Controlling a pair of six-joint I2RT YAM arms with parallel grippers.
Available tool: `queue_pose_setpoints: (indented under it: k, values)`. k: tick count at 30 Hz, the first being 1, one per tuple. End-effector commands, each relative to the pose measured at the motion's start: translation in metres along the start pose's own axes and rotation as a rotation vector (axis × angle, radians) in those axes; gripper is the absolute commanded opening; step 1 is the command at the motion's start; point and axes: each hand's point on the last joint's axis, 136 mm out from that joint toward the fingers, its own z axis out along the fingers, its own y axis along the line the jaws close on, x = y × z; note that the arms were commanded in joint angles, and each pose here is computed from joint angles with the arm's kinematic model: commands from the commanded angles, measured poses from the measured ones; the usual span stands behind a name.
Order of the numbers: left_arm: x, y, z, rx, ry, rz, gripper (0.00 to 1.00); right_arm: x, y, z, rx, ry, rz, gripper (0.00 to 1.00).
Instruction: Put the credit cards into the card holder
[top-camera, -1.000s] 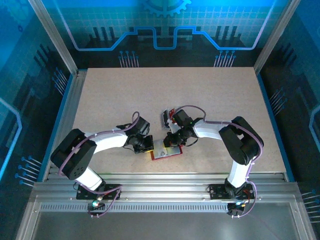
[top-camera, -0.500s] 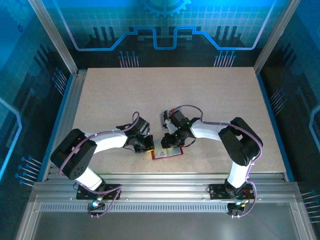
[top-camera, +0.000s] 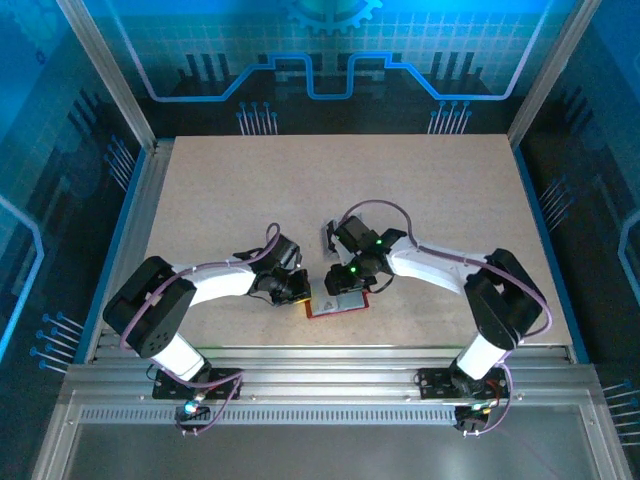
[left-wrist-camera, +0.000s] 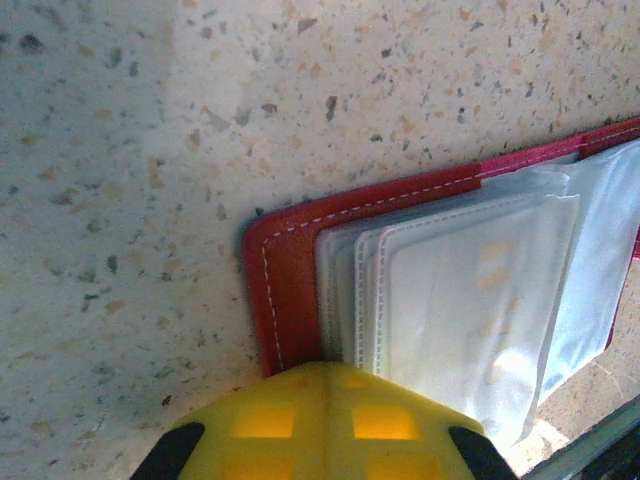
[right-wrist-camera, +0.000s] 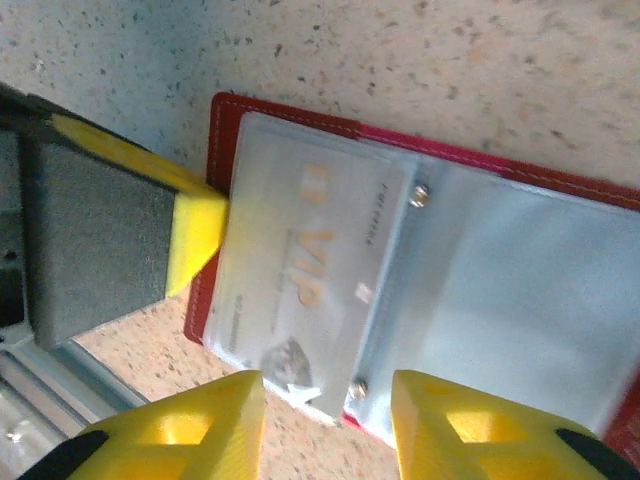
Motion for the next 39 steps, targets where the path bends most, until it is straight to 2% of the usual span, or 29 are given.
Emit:
queue_pose_setpoints:
  k: [1, 3, 7, 11, 12, 14, 17, 19, 20, 22, 29, 32, 35, 39]
  values:
    - [0.017, 0.031, 0.011, -0.094, 0.048, -0.027, 0.0, 0.01, -0.042, -0.025, 0.309, -0.016, 0.0, 0.48]
    - [0.017, 0.03, 0.011, -0.092, 0.048, -0.028, 0.0, 0.016, -0.06, -0.025, 0.431, -0.006, 0.006, 0.56]
    - [0.017, 0.03, 0.01, -0.091, 0.047, -0.027, 0.0, 0.018, -0.079, -0.017, 0.574, 0.014, 0.001, 0.65]
    - [0.017, 0.029, 0.01, -0.09, 0.047, -0.025, 0.0, 0.014, -0.083, -0.003, 0.616, 0.028, -0.006, 0.65]
    - [0.016, 0.029, 0.01, -0.09, 0.046, -0.025, 0.0, 0.014, -0.085, -0.002, 0.631, 0.032, -0.006, 0.64]
    - [0.016, 0.028, 0.01, -0.091, 0.048, -0.021, 0.0, 0.011, -0.087, -0.003, 0.651, 0.024, -0.005, 0.51]
    - [0.016, 0.029, 0.013, -0.092, 0.051, -0.016, 0.0, 0.006, -0.083, -0.012, 0.635, -0.014, -0.008, 0.22]
    - [0.016, 0.03, 0.016, -0.089, 0.054, -0.018, 0.0, 0.002, -0.075, -0.019, 0.6, -0.046, -0.016, 0.05]
    - [0.016, 0.029, 0.018, -0.085, 0.058, -0.022, 0.0, 0.0, -0.067, -0.024, 0.572, -0.065, -0.025, 0.0]
    - [0.015, 0.025, 0.021, -0.065, 0.063, -0.026, 0.0, -0.004, -0.044, -0.03, 0.487, -0.097, -0.054, 0.0]
    - [0.006, 0.007, 0.024, -0.01, 0.061, -0.04, 0.0, -0.012, 0.044, -0.037, 0.026, -0.159, -0.056, 0.0]
    - [0.004, -0.003, 0.019, 0.025, 0.057, -0.045, 0.0, -0.015, 0.064, -0.025, -0.09, -0.136, -0.033, 0.0]
    - [0.003, -0.012, 0.006, 0.061, 0.043, -0.05, 0.0, -0.017, 0.072, -0.003, -0.138, -0.106, -0.002, 0.0]
    - [0.002, -0.002, -0.021, -0.005, -0.018, -0.065, 0.17, -0.023, 0.075, 0.02, -0.194, -0.084, 0.047, 0.0]
